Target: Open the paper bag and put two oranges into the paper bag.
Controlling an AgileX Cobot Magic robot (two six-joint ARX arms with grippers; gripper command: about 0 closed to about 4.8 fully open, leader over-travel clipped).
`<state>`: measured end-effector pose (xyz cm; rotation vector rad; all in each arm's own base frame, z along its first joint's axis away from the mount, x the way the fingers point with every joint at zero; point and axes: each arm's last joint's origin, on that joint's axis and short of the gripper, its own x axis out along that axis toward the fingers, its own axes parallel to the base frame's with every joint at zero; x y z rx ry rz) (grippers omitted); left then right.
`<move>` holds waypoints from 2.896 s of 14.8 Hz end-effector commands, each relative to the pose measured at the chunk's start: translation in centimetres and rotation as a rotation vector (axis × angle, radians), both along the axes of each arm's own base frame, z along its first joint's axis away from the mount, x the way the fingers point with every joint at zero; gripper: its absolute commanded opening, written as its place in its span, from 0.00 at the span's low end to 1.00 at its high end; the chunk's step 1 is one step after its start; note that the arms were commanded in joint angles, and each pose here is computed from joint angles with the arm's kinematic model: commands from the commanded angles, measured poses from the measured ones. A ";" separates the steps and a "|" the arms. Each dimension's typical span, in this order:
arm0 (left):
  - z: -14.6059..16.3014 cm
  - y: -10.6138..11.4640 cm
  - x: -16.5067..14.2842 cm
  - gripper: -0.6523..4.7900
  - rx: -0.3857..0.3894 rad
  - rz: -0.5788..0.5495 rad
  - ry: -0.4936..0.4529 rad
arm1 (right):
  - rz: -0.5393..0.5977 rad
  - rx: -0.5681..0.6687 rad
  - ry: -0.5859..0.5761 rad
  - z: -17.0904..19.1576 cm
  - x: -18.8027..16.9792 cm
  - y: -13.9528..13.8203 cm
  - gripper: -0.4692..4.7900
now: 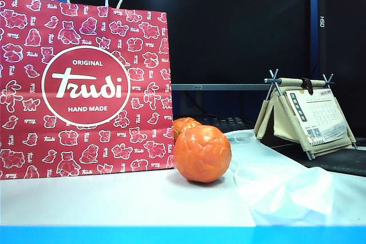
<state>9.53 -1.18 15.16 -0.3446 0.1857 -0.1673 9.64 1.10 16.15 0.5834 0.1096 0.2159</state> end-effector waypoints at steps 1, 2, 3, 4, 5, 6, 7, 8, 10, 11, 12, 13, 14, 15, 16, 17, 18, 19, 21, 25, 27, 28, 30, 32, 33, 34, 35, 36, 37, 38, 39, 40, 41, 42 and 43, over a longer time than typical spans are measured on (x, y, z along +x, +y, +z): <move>0.1 -0.5 -0.2 0.17 -0.127 -0.180 0.025 | 0.196 0.017 -0.137 1.3 -0.2 0.5 0.42; 0.3 -0.7 -0.2 0.17 -0.145 -0.249 0.011 | 0.277 0.021 -0.201 1.9 -0.4 0.7 0.42; 0.7 -0.9 -0.3 0.18 -0.161 -0.298 -0.013 | 0.310 0.041 -0.245 2.6 -0.6 0.8 0.42; 1.1 -0.9 -0.3 0.21 -0.191 -0.333 -0.043 | 0.311 0.046 -0.261 3.3 -0.8 0.8 0.42; 1.7 -1.0 -0.3 0.29 -0.223 -0.347 -0.071 | 0.312 0.043 -0.291 4.3 -1.1 0.8 0.42; 2.4 -1.0 -0.5 0.29 -0.221 -0.354 -0.095 | 0.312 0.040 -0.318 5.2 -1.4 0.8 0.43; 4.3 -0.9 -0.9 0.31 -0.216 -0.359 -0.150 | 0.312 0.029 -0.369 6.8 -1.9 0.7 0.47; 5.5 -0.9 -1.3 0.32 -0.210 -0.360 -0.189 | 0.310 0.013 -0.402 7.7 -2.3 0.7 0.49; 10.9 -0.5 -3.3 0.33 -0.183 -0.300 -0.375 | 0.305 -0.017 -0.496 10.7 -3.7 0.6 0.49; 14.2 -0.2 -4.7 0.33 -0.137 -0.256 -0.486 | 0.296 -0.049 -0.548 12.8 -4.6 0.5 0.49; 16.9 -0.2 -5.4 0.33 -0.107 -0.249 -0.521 | 0.287 -0.056 -0.553 14.7 -4.9 0.5 0.48; 19.4 -0.3 -5.3 0.33 -0.078 -0.276 -0.498 | 0.289 -0.059 -0.512 16.3 -4.8 0.5 0.46; 21.1 -0.4 -4.8 0.33 -0.061 -0.300 -0.458 | 0.295 -0.063 -0.470 17.7 -4.4 0.6 0.47; 23.3 -0.6 -3.7 0.34 -0.031 -0.333 -0.385 | 0.338 -0.071 -0.436 19.5 -3.8 0.7 0.47; 25.0 -0.7 -2.4 0.35 0.035 -0.331 -0.294 | 0.395 -0.119 -0.445 21.1 -3.2 0.9 0.48; 26.1 -0.8 -0.8 0.35 0.112 -0.311 -0.182 | 0.431 -0.146 -0.454 22.3 -2.8 1.0 0.48; 26.7 -0.8 0.6 0.35 0.159 -0.295 -0.075 | 0.454 -0.142 -0.427 23.4 -2.5 1.1 0.48; 27.1 -0.8 2.0 0.35 0.211 -0.253 0.051 | 0.480 -0.140 -0.375 24.2 -2.3 1.2 0.50; 26.8 -0.4 6.5 0.71 0.348 -0.062 0.359 | 0.542 -0.157 -0.303 25.0 -1.9 1.3 0.50; 23.6 -1.0 13.3 0.71 0.429 -0.089 0.521 | 0.570 -0.177 -0.119 22.9 -1.6 1.4 0.51; 23.0 -1.1 14.7 0.71 0.452 -0.094 0.525 | 0.572 -0.174 -0.104 22.7 -1.6 1.4 0.51; 22.8 -1.1 15.2 0.71 0.466 -0.104 0.514 | 0.571 -0.174 -0.105 22.7 -1.6 1.4 0.51; 23.3 -1.1 15.1 0.71 0.462 -0.110 0.505 | 0.570 -0.174 -0.105 22.7 -1.6 1.4 0.51; 25.1 -1.1 14.7 0.71 0.461 -0.100 0.458 | 0.567 -0.174 -0.104 22.7 -1.6 1.4 0.51; 26.1 -1.1 14.6 0.71 0.462 -0.095 0.423 | 0.567 -0.175 -0.104 22.7 -1.6 1.4 0.51; 26.7 -1.1 14.6 0.71 0.463 -0.090 0.397 | 0.567 -0.175 -0.104 22.7 -1.6 1.4 0.51; 27.4 -1.1 14.9 0.71 0.457 -0.082 0.339 | 0.568 -0.174 -0.104 22.7 -1.6 1.4 0.51; 26.9 -1.3 15.3 0.71 0.449 -0.119 0.361 | 0.568 -0.174 -0.104 22.7 -1.6 1.4 0.51; 26.0 -1.4 16.3 0.76 0.461 -0.146 0.402 | 0.569 -0.173 -0.103 22.7 -1.6 1.4 0.51; 25.3 -1.5 17.1 0.76 0.463 -0.153 0.432 | 0.572 -0.173 -0.104 22.7 -1.6 1.4 0.51; 24.7 -1.5 17.8 0.76 0.468 -0.157 0.460 | 0.573 -0.173 -0.103 22.7 -1.6 1.4 0.51; 24.2 -1.6 18.3 0.76 0.475 -0.156 0.480 | 0.574 -0.172 -0.103 22.7 -1.6 1.4 0.51; 23.6 -1.6 18.9 0.76 0.477 -0.162 0.501 | 0.576 -0.165 -0.097 22.7 -1.6 1.4 0.51; 23.2 -1.6 19.3 0.76 0.491 -0.174 0.514 | 0.576 -0.164 -0.093 22.6 -1.6 1.4 0.51; 23.0 -1.7 19.5 0.76 0.488 -0.183 0.525 | 0.577 -0.164 -0.094 22.6 -1.6 1.4 0.51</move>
